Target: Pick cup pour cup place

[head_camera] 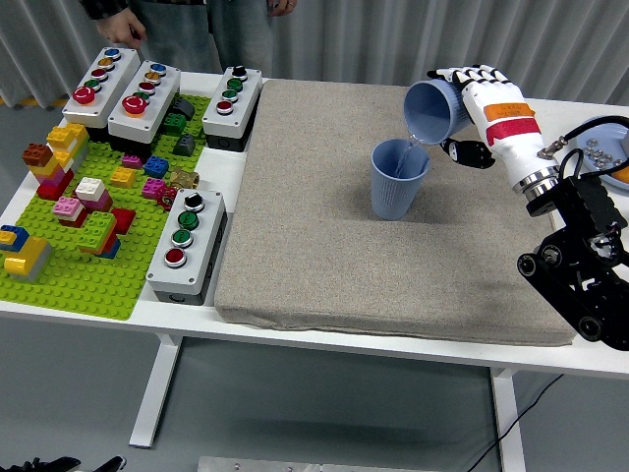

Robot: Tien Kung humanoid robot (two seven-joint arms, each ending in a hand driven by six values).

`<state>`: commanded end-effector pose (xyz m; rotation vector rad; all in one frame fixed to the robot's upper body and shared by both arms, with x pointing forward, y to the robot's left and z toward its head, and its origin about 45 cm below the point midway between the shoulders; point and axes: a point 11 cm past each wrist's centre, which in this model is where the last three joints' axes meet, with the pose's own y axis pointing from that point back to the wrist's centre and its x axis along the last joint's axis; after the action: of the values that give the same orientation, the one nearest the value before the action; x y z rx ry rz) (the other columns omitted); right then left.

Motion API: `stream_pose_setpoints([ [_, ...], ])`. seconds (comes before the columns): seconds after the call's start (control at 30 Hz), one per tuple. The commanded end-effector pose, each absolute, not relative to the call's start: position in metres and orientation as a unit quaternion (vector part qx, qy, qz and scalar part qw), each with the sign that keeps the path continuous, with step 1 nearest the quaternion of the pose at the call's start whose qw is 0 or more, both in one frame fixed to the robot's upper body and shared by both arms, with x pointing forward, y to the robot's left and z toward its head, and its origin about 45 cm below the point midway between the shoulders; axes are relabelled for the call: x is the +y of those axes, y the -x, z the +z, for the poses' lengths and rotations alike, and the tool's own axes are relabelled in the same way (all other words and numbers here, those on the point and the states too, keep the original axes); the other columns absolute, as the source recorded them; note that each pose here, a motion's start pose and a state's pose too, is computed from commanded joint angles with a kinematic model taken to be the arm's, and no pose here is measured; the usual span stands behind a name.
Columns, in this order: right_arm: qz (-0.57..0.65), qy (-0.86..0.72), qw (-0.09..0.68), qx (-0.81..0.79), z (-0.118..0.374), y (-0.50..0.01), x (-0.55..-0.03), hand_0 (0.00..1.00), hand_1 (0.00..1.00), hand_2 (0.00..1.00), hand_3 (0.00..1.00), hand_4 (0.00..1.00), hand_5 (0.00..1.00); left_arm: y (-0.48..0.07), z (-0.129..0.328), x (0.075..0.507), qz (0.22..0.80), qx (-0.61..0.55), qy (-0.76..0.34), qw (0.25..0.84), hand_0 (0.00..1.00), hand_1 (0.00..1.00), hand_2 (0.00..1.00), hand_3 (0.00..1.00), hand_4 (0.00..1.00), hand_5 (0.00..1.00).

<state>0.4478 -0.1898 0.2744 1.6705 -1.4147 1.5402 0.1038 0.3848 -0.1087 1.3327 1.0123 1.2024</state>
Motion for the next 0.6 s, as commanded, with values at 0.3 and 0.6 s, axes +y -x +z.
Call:
stream_pose_setpoints([
  [0.3,0.58,-0.595,0.238,-0.503,0.2734,-0.4457,-0.1866,0.93,0.773,0.653,0.644,0.695,0.013,-0.1003,-0.1092,0.3854,0.499,0.423,-0.556,0.513,0.779,0.761,0.816,0.644,0.511,0.998],
  [0.6,0.601,-0.583,0.242,-0.49,0.2776,-0.4454,-0.1856,0.934,0.777,0.656,0.64,0.701,0.002,-0.1,-0.1092,0.3856,0.498,0.423,-0.557,0.513,0.779,0.762,0.817,0.644,0.511,0.998],
])
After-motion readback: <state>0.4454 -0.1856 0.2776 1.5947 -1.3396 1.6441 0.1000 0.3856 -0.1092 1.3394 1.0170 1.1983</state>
